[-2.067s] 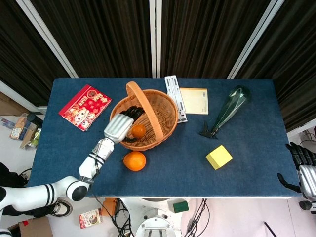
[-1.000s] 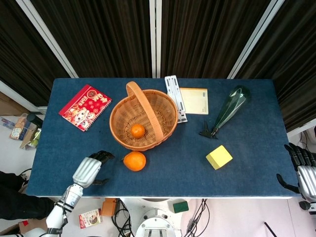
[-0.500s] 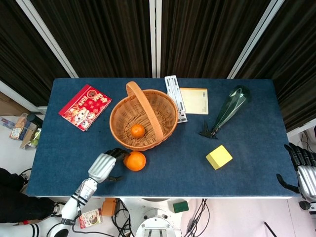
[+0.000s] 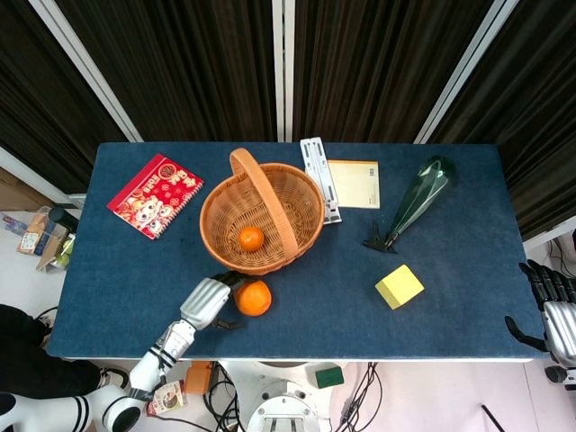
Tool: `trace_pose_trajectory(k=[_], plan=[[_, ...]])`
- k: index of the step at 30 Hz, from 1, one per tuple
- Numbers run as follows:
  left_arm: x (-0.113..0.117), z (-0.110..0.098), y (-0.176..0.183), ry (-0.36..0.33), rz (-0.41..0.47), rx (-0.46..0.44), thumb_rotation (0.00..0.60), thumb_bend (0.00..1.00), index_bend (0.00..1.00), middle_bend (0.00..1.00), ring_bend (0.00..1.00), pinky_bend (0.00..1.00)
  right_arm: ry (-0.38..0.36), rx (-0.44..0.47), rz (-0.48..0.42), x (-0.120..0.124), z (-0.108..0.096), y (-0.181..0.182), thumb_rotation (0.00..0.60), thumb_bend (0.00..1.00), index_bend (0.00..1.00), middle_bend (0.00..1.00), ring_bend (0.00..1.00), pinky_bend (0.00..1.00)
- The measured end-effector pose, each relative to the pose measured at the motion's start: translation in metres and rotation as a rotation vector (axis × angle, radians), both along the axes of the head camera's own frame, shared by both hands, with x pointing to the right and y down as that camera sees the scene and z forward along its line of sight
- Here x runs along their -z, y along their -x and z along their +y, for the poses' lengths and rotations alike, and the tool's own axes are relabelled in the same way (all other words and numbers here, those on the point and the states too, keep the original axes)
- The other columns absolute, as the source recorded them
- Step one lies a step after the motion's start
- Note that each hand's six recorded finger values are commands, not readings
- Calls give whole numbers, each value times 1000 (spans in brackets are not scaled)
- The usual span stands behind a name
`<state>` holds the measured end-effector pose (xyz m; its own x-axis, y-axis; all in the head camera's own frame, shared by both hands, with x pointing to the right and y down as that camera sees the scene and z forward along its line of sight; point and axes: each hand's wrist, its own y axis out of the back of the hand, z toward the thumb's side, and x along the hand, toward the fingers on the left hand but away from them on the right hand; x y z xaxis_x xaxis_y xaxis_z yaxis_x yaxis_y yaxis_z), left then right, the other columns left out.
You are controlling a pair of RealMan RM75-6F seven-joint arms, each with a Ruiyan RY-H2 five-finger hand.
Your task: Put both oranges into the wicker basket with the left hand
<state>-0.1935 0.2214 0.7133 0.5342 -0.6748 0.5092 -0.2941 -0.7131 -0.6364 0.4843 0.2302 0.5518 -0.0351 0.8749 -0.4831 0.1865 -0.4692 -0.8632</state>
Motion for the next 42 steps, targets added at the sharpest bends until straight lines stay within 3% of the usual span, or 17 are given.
trace_pose_trajectory(k=[14, 21, 27, 31, 38, 42], plan=[[-3, 2, -33, 14, 43, -58, 600, 108, 213, 254, 238, 393, 1, -2, 1, 0, 0, -1, 600, 325, 0, 0, 0, 0], [-1, 0, -32, -23, 36, -44, 600, 162, 319, 352, 368, 533, 0, -3, 0, 0, 0, -1, 600, 324, 0, 0, 0, 0], [9, -2, -31, -67, 57, -28, 600, 213, 425, 437, 424, 558, 1, -1, 2, 0, 0, 0, 600, 324, 0, 0, 0, 0], [15, -1, -26, -82, 61, -26, 600, 216, 440, 444, 426, 558, 1, 0, 3, 0, 0, 0, 600, 324, 0, 0, 0, 0], [44, -9, -14, -148, 74, -9, 600, 216, 440, 446, 427, 558, 0, -2, 3, 0, 0, 0, 600, 324, 0, 0, 0, 0], [77, -30, -2, -252, 71, 19, 600, 216, 440, 452, 427, 558, 0, -2, 3, 0, 0, 0, 600, 325, 0, 0, 0, 0]])
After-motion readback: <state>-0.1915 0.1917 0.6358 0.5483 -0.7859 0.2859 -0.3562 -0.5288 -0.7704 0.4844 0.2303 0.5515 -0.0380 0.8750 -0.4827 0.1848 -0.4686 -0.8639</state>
